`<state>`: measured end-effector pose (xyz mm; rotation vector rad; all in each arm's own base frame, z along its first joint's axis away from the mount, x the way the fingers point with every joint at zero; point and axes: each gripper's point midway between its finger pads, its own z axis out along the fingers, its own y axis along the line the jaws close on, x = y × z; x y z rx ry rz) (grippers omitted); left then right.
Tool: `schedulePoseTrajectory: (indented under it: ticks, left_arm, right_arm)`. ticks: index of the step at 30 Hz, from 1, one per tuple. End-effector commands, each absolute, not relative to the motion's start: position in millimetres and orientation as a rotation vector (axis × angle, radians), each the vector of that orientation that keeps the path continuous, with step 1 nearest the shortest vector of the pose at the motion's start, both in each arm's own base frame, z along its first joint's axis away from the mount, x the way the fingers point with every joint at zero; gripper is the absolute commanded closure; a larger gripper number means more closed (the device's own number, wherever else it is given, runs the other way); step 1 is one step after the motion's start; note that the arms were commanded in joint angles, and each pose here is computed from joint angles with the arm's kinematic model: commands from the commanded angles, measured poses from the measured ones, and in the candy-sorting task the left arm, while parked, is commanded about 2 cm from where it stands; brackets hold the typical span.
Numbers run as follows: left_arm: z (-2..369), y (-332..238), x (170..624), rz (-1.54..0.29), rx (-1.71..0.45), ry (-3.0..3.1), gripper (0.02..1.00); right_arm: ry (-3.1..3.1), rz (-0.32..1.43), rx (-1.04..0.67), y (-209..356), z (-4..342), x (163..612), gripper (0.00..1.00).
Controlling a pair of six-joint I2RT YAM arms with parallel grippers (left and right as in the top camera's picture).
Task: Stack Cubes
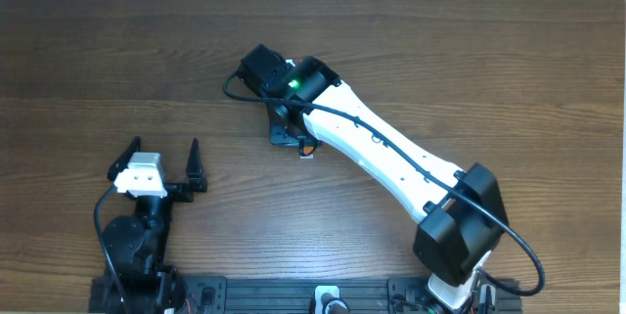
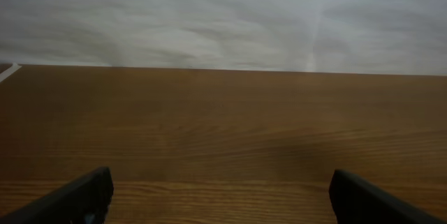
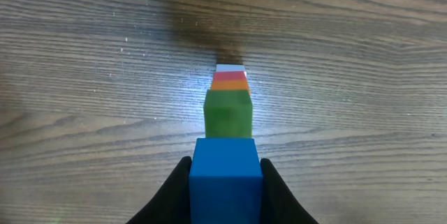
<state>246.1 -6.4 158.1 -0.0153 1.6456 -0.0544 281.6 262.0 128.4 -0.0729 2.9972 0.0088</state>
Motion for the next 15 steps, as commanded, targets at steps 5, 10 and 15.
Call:
schedulePoseTrajectory:
  ticks: [5,10,15]
  left_arm:
    - [157.1,-6.9,246.0,-0.048,0.000,1.644,0.018]
    - [157.1,-6.9,246.0,-0.048,0.000,1.644,0.018]
    - [157.1,-6.9,246.0,-0.048,0.000,1.644,0.018]
  right_arm:
    - [3.033,-0.052,-0.032,257.6,107.5,285.2,0.989]
    - [3.029,-0.053,-0.023,256.0,107.6,287.4,0.989]
    - [3.029,-0.054,-0.006,254.4,107.6,288.7,0.991]
